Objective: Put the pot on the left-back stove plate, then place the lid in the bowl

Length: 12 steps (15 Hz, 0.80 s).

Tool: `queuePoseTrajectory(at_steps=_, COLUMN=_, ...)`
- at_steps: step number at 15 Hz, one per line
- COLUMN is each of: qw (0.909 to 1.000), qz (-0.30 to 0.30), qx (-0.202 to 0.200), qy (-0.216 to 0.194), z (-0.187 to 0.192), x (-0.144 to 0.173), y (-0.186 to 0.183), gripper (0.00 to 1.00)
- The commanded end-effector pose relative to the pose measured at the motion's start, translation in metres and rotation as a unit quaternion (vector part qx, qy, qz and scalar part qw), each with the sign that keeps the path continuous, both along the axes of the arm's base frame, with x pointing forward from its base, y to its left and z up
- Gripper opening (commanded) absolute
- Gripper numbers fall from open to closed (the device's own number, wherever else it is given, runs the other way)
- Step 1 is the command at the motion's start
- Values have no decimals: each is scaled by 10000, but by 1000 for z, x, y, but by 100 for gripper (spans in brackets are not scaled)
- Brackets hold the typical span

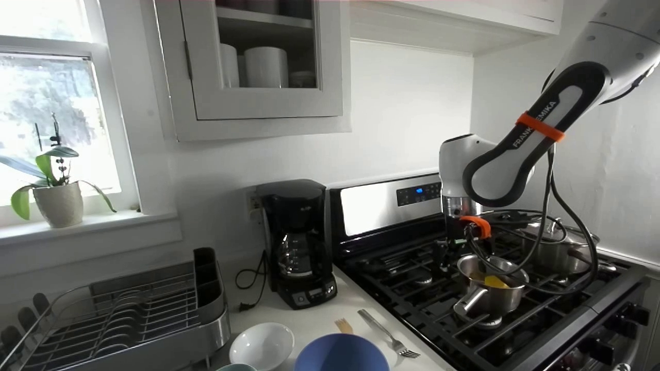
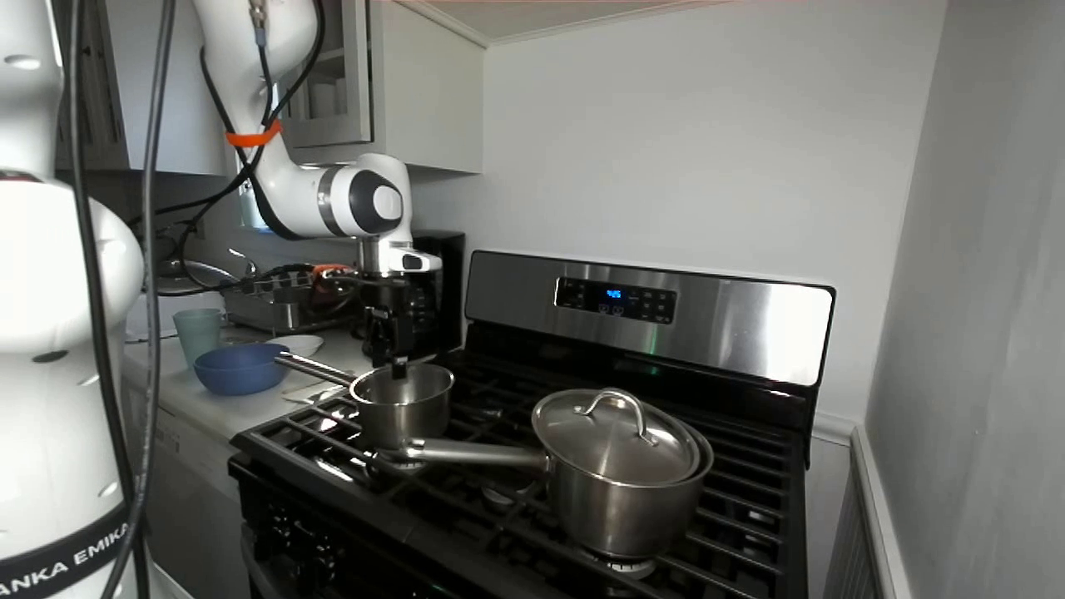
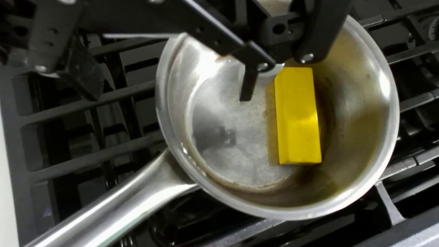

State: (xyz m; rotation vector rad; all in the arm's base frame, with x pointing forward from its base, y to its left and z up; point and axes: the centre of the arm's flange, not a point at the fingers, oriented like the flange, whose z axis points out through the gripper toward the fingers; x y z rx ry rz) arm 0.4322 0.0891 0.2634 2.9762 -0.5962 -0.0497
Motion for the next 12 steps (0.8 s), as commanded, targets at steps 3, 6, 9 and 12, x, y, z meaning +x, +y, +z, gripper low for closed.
queuePoseTrajectory(at_steps=3, qw=9999, qz=-15, qx=98, qy=-62, z=-13, x=11, y=2, gripper=66)
queuePoseTrajectory(at_steps=6, qw=9999, qz=-26, qx=97, qy=-23, z=-12, x=12, y=3, gripper=44)
queuePoseTrajectory(at_steps=9, qw=10000, qz=-37, qx=71, qy=-35, z=-7, x=11, y=2, gripper=22)
queuePoseTrajectory(at_steps=12, qw=9999, qz=-51, qx=56, qy=-72, z=-3, x=10, y=-1, gripper=2)
